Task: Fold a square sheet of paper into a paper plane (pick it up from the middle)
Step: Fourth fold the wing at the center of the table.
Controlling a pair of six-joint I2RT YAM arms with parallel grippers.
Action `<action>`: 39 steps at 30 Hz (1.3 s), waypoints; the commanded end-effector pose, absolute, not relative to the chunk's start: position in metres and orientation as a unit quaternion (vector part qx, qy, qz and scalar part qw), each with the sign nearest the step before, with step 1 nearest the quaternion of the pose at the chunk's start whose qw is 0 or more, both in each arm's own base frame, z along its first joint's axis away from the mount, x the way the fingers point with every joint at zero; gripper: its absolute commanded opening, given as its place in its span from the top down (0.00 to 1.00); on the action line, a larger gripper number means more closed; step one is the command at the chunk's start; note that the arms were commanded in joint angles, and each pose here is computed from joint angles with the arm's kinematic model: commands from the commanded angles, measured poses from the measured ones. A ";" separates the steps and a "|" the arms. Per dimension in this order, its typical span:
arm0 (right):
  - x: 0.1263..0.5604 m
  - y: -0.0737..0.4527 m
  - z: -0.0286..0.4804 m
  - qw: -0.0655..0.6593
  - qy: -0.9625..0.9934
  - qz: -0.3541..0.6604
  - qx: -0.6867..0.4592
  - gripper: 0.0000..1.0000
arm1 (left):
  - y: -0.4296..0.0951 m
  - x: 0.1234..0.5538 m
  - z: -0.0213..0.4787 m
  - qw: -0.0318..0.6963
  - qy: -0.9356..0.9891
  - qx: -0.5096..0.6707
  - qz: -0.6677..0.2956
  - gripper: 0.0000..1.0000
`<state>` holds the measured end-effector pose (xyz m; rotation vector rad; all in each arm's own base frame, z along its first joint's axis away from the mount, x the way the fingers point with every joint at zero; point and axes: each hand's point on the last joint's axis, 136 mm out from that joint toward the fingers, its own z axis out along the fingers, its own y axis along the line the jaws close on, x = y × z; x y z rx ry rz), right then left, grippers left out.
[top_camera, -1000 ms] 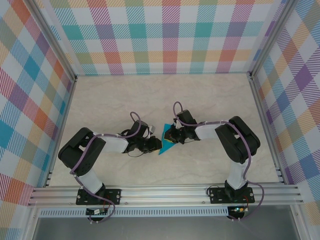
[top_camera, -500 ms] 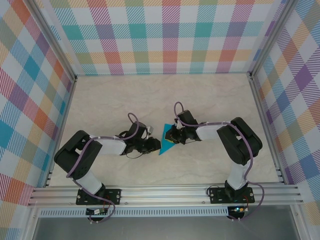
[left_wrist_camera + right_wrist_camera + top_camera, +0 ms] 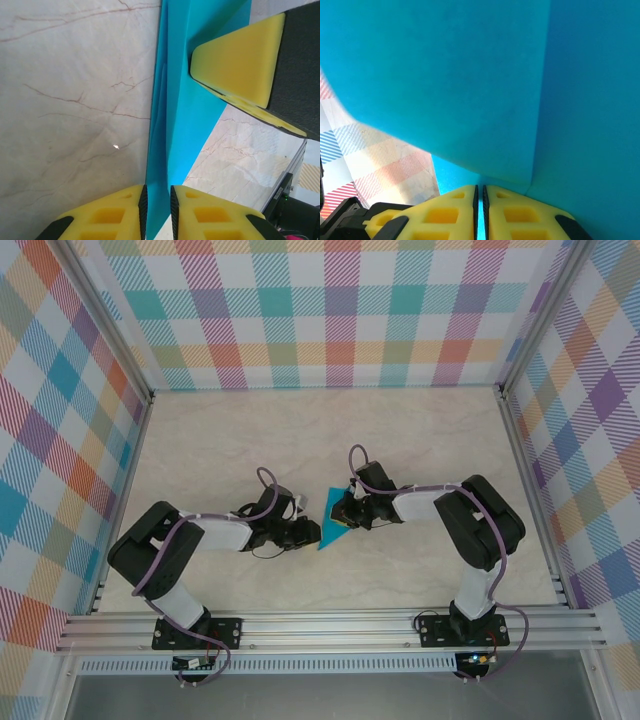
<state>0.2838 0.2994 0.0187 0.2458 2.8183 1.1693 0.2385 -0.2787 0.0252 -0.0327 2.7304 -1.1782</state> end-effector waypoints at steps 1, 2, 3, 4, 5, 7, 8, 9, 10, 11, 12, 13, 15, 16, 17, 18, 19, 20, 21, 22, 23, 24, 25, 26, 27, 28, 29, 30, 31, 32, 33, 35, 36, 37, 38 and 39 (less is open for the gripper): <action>0.281 0.294 0.018 0.038 0.922 0.375 0.089 0.86 | -0.285 0.233 0.022 0.066 0.916 0.006 -0.396 0.75; 0.281 0.294 0.018 0.037 0.922 0.375 0.089 0.86 | -0.285 0.233 0.022 0.067 0.915 0.006 -0.397 0.73; 0.280 0.294 0.018 0.037 0.922 0.375 0.090 0.86 | -0.285 0.233 0.022 0.067 0.915 0.007 -0.398 0.74; 0.280 0.294 0.017 0.035 0.923 0.373 0.090 0.86 | -0.286 0.233 0.023 0.068 0.915 0.007 -0.398 0.74; 0.280 0.294 0.017 0.036 0.923 0.373 0.090 0.86 | -0.286 0.234 0.024 0.070 0.914 0.009 -0.399 0.74; 0.280 0.293 0.016 0.034 0.923 0.372 0.091 0.86 | -0.287 0.234 0.024 0.070 0.916 0.014 -0.395 0.79; 0.279 0.294 0.016 0.034 0.923 0.372 0.090 0.86 | -0.286 0.234 0.022 0.068 0.918 0.014 -0.390 0.80; 0.280 0.294 0.016 0.034 0.923 0.372 0.090 0.86 | -0.285 0.233 0.020 0.065 0.921 0.014 -0.385 0.81; 0.280 0.294 0.017 0.035 0.923 0.373 0.090 0.86 | -0.284 0.233 0.018 0.063 0.923 0.013 -0.380 0.83; 0.280 0.294 0.017 0.035 0.923 0.372 0.091 0.86 | -0.283 0.232 0.016 0.059 0.924 0.013 -0.377 0.84; 0.280 0.293 0.017 0.035 0.923 0.372 0.092 0.86 | -0.282 0.231 0.013 0.056 0.926 0.014 -0.372 0.86; 0.280 0.293 0.017 0.036 0.923 0.372 0.092 0.86 | -0.282 0.229 0.010 0.052 0.928 0.015 -0.369 0.87; 0.281 0.294 0.017 0.035 0.923 0.371 0.091 0.86 | -0.278 0.228 0.006 0.048 0.933 0.013 -0.357 0.91; 0.281 0.294 0.017 0.035 0.924 0.371 0.091 0.86 | -0.276 0.227 0.004 0.047 0.935 0.013 -0.351 0.92; 0.281 0.294 0.016 0.035 0.924 0.370 0.092 0.86 | -0.274 0.226 0.002 0.046 0.937 0.013 -0.346 0.92; 0.281 0.293 0.015 0.034 0.924 0.369 0.093 0.86 | -0.273 0.225 0.000 0.044 0.938 0.013 -0.345 0.93; 0.280 0.292 0.015 0.034 0.925 0.367 0.094 0.86 | -0.273 0.224 0.000 0.042 0.938 0.014 -0.345 0.93; 0.280 0.292 0.014 0.035 0.925 0.366 0.094 0.86 | -0.273 0.223 0.000 0.039 0.938 0.016 -0.344 0.93; 0.280 0.292 0.014 0.034 0.925 0.365 0.095 0.86 | -0.273 0.223 -0.001 0.038 0.939 0.017 -0.342 0.93; 0.280 0.291 0.013 0.033 0.926 0.363 0.097 0.86 | -0.272 0.224 0.000 0.040 0.940 0.017 -0.339 0.93; 0.280 0.290 0.012 0.033 0.927 0.361 0.097 0.86 | -0.271 0.224 0.001 0.043 0.940 0.016 -0.337 0.91; 0.279 0.290 0.012 0.032 0.928 0.359 0.098 0.86 | -0.271 0.226 0.005 0.050 0.939 0.015 -0.339 0.87; 0.279 0.289 0.011 0.032 0.928 0.357 0.099 0.86 | -0.271 0.228 0.009 0.057 0.940 0.016 -0.337 0.85; 0.279 0.288 0.011 0.032 0.929 0.356 0.100 0.86 | -0.270 0.230 0.015 0.064 0.939 0.018 -0.336 0.85; 0.279 0.288 0.010 0.033 0.929 0.354 0.100 0.86 | -0.269 0.233 0.020 0.074 0.940 0.017 -0.334 0.81; 0.279 0.287 0.010 0.033 0.929 0.354 0.101 0.86 | -0.268 0.236 0.026 0.085 0.939 0.016 -0.332 0.79; 0.279 0.287 0.010 0.033 0.930 0.353 0.101 0.87 | -0.269 0.240 0.033 0.094 0.937 0.017 -0.336 0.79; 0.278 0.287 0.009 0.032 0.930 0.352 0.102 0.86 | -0.272 0.243 0.039 0.102 0.934 0.019 -0.341 0.79; 0.278 0.286 0.008 0.032 0.930 0.351 0.103 0.86 | -0.272 0.247 0.045 0.109 0.933 0.018 -0.341 0.79; 0.278 0.286 0.008 0.033 0.930 0.351 0.104 0.86 | -0.273 0.251 0.048 0.115 0.933 0.017 -0.341 0.80; 0.278 0.286 0.008 0.032 0.930 0.350 0.104 0.86 | -0.275 0.255 0.052 0.122 0.932 0.017 -0.342 0.80; 0.278 0.286 0.008 0.032 0.930 0.350 0.105 0.86 | -0.280 0.261 0.059 0.129 0.928 0.018 -0.350 0.83; 0.277 0.285 0.007 0.031 0.931 0.349 0.105 0.86 | -0.284 0.262 0.063 0.128 0.925 0.020 -0.358 0.84; 0.277 0.285 0.007 0.031 0.931 0.348 0.105 0.86 | -0.288 0.263 0.067 0.127 0.920 0.023 -0.369 0.85; 0.277 0.285 0.006 0.031 0.931 0.348 0.105 0.86 | -0.293 0.264 0.069 0.124 0.916 0.025 -0.380 0.86; 0.277 0.284 0.006 0.029 0.932 0.346 0.107 0.86 | -0.296 0.264 0.072 0.122 0.912 0.026 -0.390 0.87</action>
